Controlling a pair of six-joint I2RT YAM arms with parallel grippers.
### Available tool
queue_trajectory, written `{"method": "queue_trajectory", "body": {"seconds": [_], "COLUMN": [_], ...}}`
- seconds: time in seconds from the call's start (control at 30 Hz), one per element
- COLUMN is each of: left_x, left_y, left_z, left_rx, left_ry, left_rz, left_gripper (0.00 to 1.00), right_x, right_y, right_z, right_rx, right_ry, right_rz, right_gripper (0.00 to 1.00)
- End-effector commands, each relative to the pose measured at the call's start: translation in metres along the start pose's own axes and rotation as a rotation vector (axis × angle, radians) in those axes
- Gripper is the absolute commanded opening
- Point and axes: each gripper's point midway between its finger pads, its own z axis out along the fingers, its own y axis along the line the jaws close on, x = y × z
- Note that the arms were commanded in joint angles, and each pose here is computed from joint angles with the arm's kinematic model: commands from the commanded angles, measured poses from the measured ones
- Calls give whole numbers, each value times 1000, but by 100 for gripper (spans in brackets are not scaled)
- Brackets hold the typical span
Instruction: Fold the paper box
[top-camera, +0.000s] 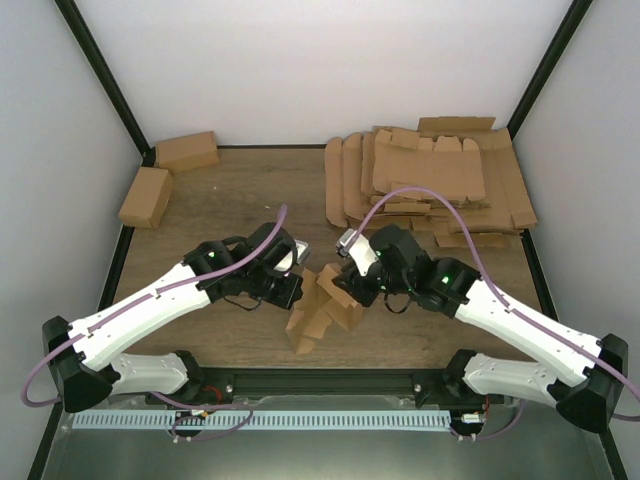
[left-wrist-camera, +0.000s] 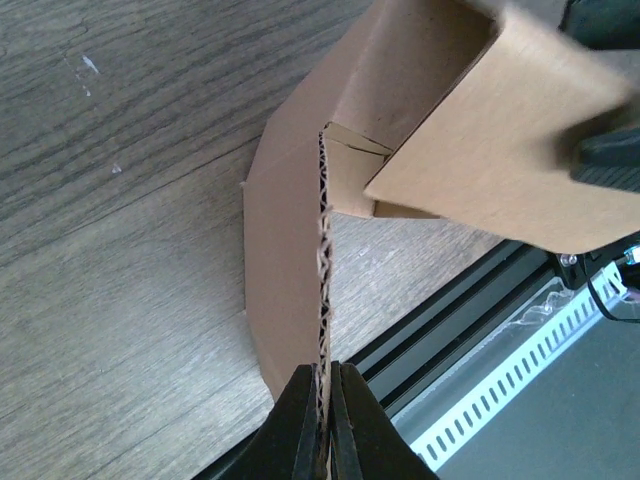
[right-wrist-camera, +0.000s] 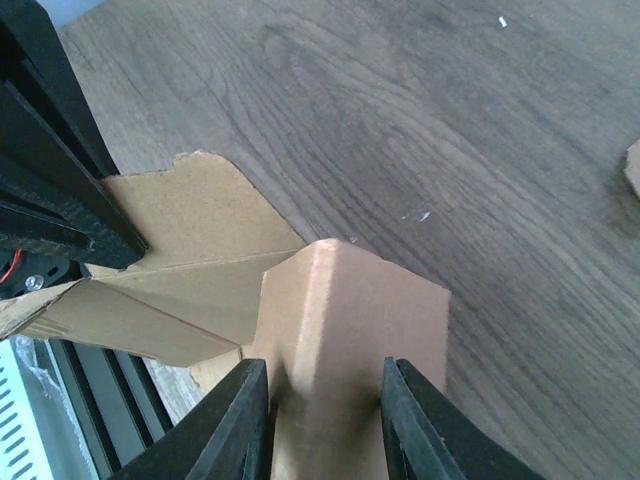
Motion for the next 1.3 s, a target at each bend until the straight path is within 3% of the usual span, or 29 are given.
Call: {"method": "queue_trajectory", "body": {"seconds": [0.0, 0.23, 0.93, 1.27], "left_x": [-3, -4, -14, -15], "left_y": [-5, -7, -3, -4], "left_z": [-1, 0, -9, -10], "left_rx": [34, 38, 4, 9], "left_ry": [-13, -13, -55, -56], "left_rz": [1, 1, -8, -8], "left_gripper": [4, 4, 4, 4], "right_x": [12, 21, 27, 17], "right_y": [6, 2, 0, 4], "right_z": [4, 10, 19, 9], "right_rx": [-5, 78, 352, 432], "right_ry": [66, 110, 137, 80], "right_rz": [-11, -29, -254, -324], "right_gripper": [32, 41, 52, 57]}}
